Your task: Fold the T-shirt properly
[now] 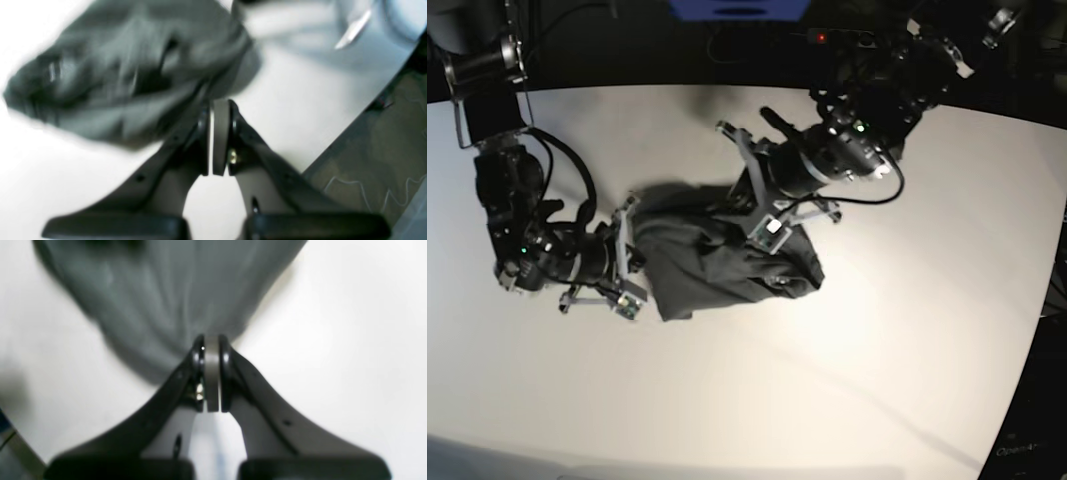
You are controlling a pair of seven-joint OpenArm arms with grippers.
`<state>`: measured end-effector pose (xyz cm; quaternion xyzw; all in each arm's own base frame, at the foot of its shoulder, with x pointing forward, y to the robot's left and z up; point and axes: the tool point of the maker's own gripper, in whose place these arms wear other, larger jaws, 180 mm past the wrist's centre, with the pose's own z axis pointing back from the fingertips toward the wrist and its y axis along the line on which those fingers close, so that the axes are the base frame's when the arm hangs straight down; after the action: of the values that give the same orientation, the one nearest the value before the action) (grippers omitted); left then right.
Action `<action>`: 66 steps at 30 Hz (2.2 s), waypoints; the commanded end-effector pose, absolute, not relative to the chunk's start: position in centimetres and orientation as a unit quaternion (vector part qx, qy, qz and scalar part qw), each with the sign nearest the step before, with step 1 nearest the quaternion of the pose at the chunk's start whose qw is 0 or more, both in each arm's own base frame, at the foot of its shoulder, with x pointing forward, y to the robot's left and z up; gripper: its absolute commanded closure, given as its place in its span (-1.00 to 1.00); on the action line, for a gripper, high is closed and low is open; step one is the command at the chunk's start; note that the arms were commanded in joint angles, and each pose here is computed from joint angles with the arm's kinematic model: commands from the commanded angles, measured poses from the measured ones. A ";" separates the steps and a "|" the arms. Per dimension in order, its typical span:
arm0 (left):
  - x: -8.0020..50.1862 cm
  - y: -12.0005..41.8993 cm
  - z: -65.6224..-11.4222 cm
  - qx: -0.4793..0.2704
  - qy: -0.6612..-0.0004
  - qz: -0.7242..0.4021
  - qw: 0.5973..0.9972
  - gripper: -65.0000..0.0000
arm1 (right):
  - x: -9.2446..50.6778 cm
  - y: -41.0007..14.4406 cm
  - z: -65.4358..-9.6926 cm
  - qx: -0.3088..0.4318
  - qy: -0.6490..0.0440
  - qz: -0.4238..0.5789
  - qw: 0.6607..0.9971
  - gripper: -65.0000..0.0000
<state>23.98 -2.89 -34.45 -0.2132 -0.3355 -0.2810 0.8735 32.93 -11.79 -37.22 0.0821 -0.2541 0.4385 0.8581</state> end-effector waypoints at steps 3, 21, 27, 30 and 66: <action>23.6 -2.3 -35.0 -0.209 -0.342 -0.279 0.873 0.94 | 33.7 -12.2 -36.1 0.076 -0.269 0.438 0.854 0.99; 23.1 -0.4 -40.0 -0.169 -0.333 -0.262 0.890 0.94 | 34.0 -6.9 -35.4 0.119 -0.284 0.442 0.842 1.00; 23.5 0.7 -41.7 -0.138 -0.323 -0.268 0.897 0.94 | 34.4 -6.3 -35.0 0.123 -0.293 0.442 0.839 1.00; 23.8 0.5 -41.7 -0.126 -0.330 -0.274 0.895 0.94 | 35.1 -5.8 -34.3 0.124 -0.303 0.443 0.834 1.00; 27.9 0.6 -43.3 -0.102 -0.360 -0.262 0.889 0.94 | 35.6 -5.3 -37.9 0.170 -0.295 0.433 0.835 1.00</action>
<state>27.60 0.33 -43.41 -0.1073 -0.3635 -0.2615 0.8877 34.23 -5.63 -39.59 0.1670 -0.2673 0.4319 0.8450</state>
